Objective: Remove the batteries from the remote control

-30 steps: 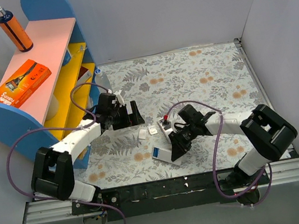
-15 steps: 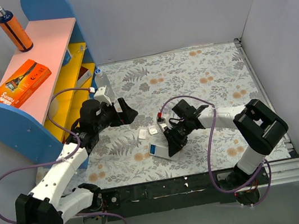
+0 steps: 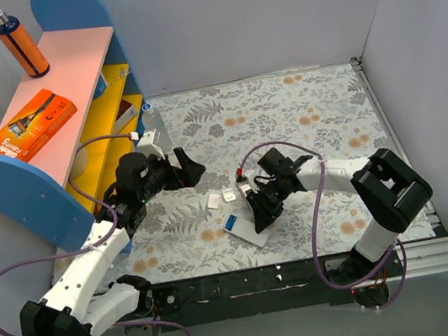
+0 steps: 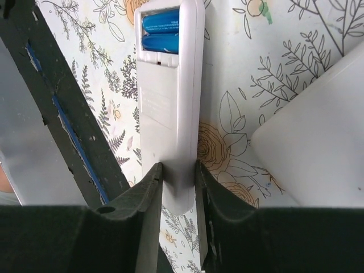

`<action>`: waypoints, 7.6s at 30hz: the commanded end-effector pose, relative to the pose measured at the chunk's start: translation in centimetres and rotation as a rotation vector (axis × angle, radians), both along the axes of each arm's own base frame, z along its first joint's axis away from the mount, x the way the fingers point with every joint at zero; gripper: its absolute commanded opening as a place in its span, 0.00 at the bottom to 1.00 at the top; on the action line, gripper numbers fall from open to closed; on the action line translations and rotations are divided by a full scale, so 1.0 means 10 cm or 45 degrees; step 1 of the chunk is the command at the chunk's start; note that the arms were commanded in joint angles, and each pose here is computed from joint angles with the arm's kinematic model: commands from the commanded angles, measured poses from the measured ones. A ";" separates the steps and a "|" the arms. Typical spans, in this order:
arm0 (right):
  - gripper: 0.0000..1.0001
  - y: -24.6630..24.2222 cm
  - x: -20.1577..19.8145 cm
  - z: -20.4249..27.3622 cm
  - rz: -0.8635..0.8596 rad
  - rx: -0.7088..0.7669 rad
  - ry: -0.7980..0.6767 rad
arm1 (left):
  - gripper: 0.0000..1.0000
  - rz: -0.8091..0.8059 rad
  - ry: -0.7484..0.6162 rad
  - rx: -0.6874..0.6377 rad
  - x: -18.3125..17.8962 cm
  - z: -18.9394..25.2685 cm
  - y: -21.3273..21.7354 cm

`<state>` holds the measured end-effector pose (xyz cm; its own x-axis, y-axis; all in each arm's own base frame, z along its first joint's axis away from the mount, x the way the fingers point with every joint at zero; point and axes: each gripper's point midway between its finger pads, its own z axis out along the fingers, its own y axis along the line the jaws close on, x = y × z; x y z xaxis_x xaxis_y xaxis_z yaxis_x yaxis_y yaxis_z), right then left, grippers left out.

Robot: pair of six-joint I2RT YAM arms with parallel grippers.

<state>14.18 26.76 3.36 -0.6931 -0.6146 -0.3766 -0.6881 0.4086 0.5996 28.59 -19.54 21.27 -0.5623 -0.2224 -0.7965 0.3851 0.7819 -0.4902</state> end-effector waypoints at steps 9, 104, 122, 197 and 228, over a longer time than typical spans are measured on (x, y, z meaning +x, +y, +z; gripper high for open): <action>0.39 0.16 0.34 0.53 -0.168 0.093 -0.214 | 0.98 0.094 -0.124 -0.016 0.02 0.21 0.15; 0.23 -1.27 1.20 -0.14 -0.756 -0.456 -0.431 | 0.92 -0.153 -0.061 -0.063 -0.15 0.08 -0.14; 0.01 -0.39 0.91 1.05 -0.570 0.301 -0.259 | 0.78 -0.318 0.029 -0.137 -0.27 0.03 -0.35; 0.56 0.14 0.27 2.30 -0.114 1.060 -1.794 | 0.00 -0.224 0.784 -1.120 -0.33 0.73 -0.86; 0.42 0.21 0.32 2.73 -0.219 1.040 -2.197 | 0.00 -0.248 0.945 -1.212 -0.49 0.80 -0.85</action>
